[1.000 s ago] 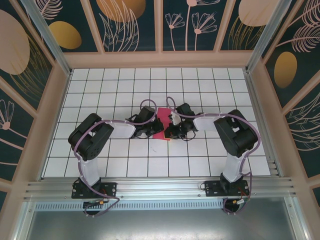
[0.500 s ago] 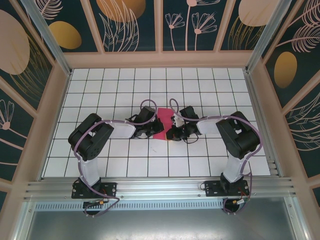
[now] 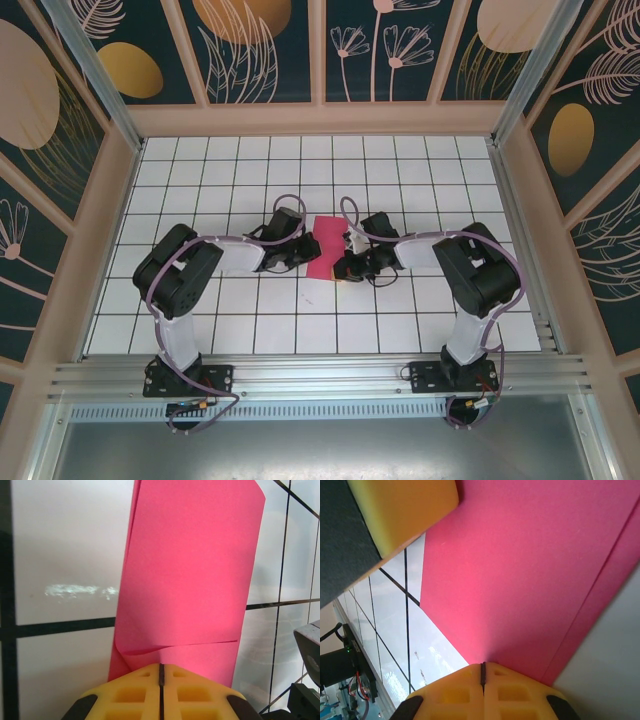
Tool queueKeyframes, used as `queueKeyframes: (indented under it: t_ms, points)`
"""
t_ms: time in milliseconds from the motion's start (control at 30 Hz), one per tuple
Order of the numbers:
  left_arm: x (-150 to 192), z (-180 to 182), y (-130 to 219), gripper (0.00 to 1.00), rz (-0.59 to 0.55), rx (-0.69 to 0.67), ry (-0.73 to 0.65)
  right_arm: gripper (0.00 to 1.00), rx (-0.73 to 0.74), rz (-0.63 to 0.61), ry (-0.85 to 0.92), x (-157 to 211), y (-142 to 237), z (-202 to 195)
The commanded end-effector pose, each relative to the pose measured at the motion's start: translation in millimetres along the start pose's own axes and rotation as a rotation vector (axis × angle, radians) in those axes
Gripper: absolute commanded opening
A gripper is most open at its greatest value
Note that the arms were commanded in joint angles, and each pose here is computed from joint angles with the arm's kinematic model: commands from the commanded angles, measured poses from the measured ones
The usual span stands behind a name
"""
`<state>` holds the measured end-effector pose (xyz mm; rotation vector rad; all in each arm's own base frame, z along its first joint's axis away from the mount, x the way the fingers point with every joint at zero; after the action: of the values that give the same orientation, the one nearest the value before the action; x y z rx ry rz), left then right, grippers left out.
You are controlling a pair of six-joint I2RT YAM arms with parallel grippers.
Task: Fold a paper plane with a square sheet of paper (pick it up from the middle)
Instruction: Fold the triangle a second time at the center of the table.
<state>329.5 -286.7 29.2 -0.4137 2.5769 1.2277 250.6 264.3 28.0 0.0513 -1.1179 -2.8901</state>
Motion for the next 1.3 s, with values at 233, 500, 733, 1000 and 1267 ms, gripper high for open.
queueKeyframes:
  t_ms: [233,500,733,1000,1267]
  points:
    - [-19.1,37.2,4.3,0.11,-0.055,-0.09,0.008,0.0,0.178,0.096,-0.144,37.9,-1.7,-55.7]
    - [-32.2,39.6,0.8,0.12,-0.061,-0.111,0.002,0.01,0.165,0.099,-0.14,38.5,-2.1,-54.1]
    - [-50.3,15.2,22.4,0.15,-0.113,-0.065,-0.023,0.03,0.137,0.091,-0.122,30.5,-2.1,-44.1]
    - [-41.7,-37.5,39.8,0.11,-0.09,0.2,-0.031,0.04,0.119,0.067,-0.098,17.6,0.2,-32.2]
    - [-24.3,-47.1,13.9,0.11,-0.02,0.27,-0.005,0.11,0.018,0.016,-0.027,3.5,15.9,5.6]
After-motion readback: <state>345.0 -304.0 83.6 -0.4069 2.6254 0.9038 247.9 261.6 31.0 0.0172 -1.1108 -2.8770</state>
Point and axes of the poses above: each hand's point on the last joint's axis, 136 mm out from that joint toward the fingers, its own y axis back along the fingers, its own z axis along the line the jaws close on, x = y × z, the point moved 2 cm from there along y, back along the fingers, and after that the axes turned 9 degrees about -y, right-handed, at the moved point
